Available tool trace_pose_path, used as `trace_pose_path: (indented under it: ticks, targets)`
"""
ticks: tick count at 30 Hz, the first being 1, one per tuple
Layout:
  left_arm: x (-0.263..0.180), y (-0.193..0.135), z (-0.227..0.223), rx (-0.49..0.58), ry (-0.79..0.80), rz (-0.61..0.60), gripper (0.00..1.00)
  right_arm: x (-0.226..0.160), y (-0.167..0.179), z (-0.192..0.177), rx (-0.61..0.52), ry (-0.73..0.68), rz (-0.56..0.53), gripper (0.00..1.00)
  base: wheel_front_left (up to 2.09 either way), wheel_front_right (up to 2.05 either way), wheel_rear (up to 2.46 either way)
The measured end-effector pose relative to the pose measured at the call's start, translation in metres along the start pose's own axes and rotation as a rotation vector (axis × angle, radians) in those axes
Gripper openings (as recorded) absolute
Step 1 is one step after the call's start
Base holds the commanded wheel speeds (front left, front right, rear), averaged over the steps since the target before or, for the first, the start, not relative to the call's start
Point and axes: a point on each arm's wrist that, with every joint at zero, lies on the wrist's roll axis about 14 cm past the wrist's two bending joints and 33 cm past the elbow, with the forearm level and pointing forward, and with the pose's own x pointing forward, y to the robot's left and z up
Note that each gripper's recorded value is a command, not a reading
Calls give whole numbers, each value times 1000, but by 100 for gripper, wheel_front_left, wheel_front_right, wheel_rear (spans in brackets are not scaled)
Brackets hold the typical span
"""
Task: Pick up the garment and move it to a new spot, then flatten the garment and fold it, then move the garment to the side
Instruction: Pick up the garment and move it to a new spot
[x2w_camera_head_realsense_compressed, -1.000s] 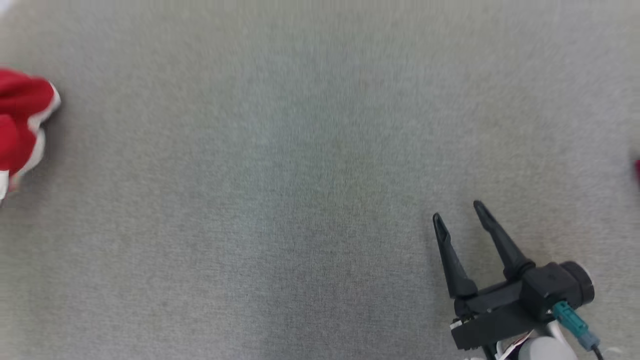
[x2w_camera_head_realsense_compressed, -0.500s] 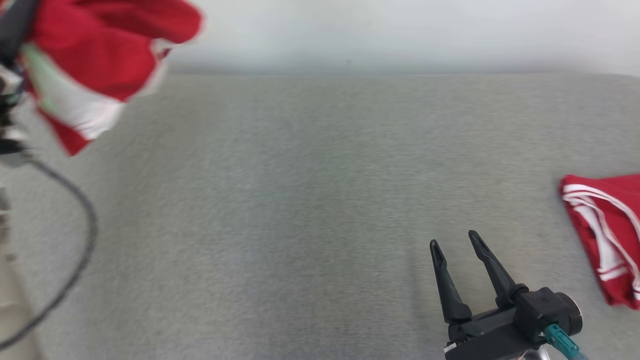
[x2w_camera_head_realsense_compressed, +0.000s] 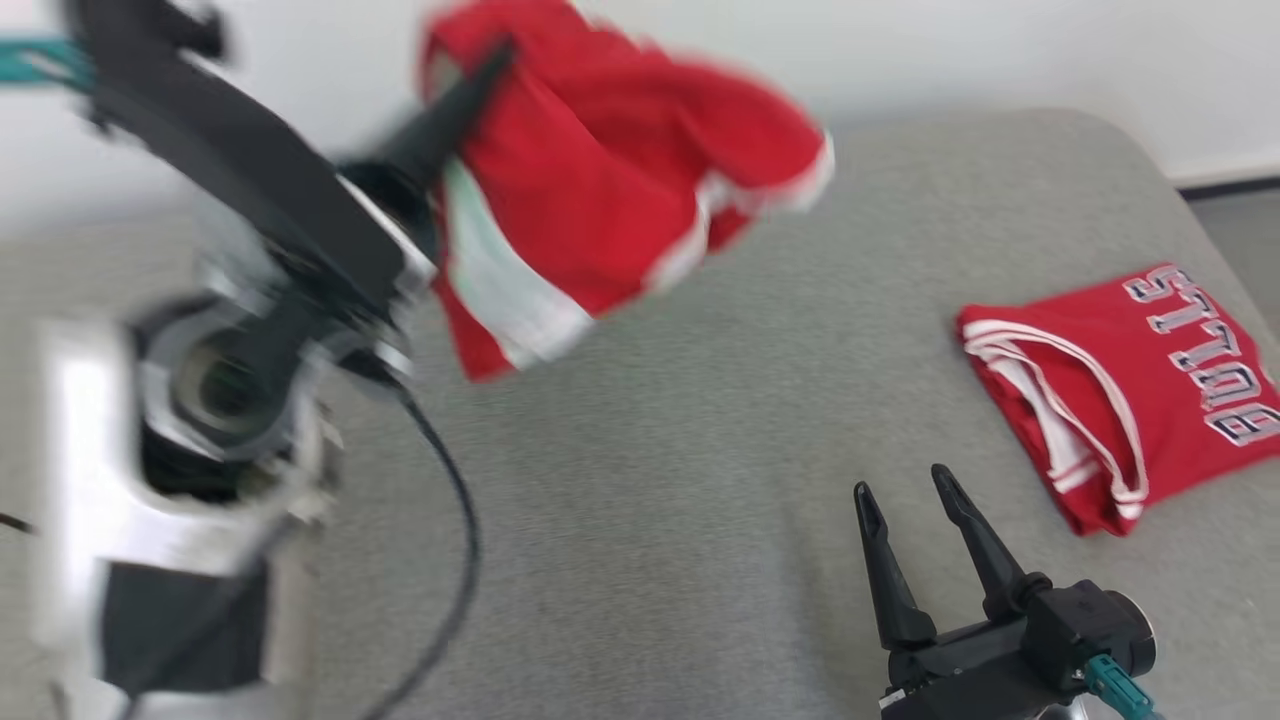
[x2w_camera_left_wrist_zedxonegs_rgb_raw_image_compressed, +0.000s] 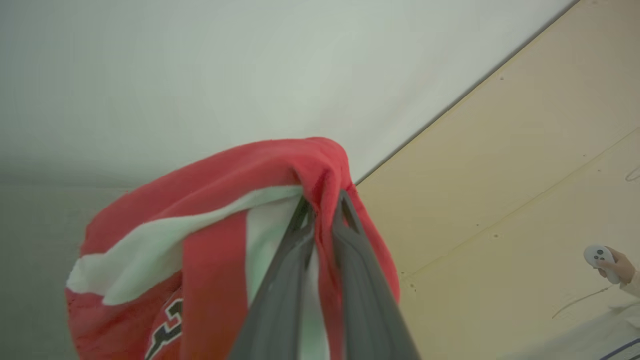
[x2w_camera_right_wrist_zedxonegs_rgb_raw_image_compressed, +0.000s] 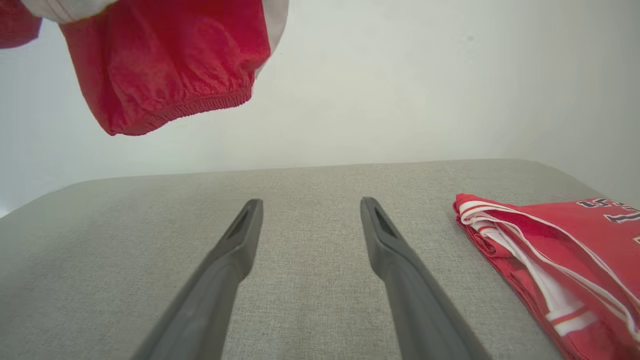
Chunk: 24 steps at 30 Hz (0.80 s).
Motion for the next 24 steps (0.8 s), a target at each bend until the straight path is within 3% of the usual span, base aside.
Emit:
trace_pose_path:
  ticks: [5,12,18,20,24]
  targets:
    - [20,18,-71,-78,140,2,0,-7,-14,-1,-7,6,-48,100,0,0,0]
    - [23,80,-160,-214,252,154,0,-11,-29,-9,-11,32,-98,100,0,0,0]
    - [5,140,-205,-149,282,372,0,-9,-35,-13,-14,40,-116,100,0,0,0]
    - [-1,149,-210,-121,278,406,100,-8,-34,-12,-14,36,-112,100,0,0,0]
    - [-7,150,-198,-55,183,409,100,-6,-33,-11,-18,33,-103,100,0,0,0]
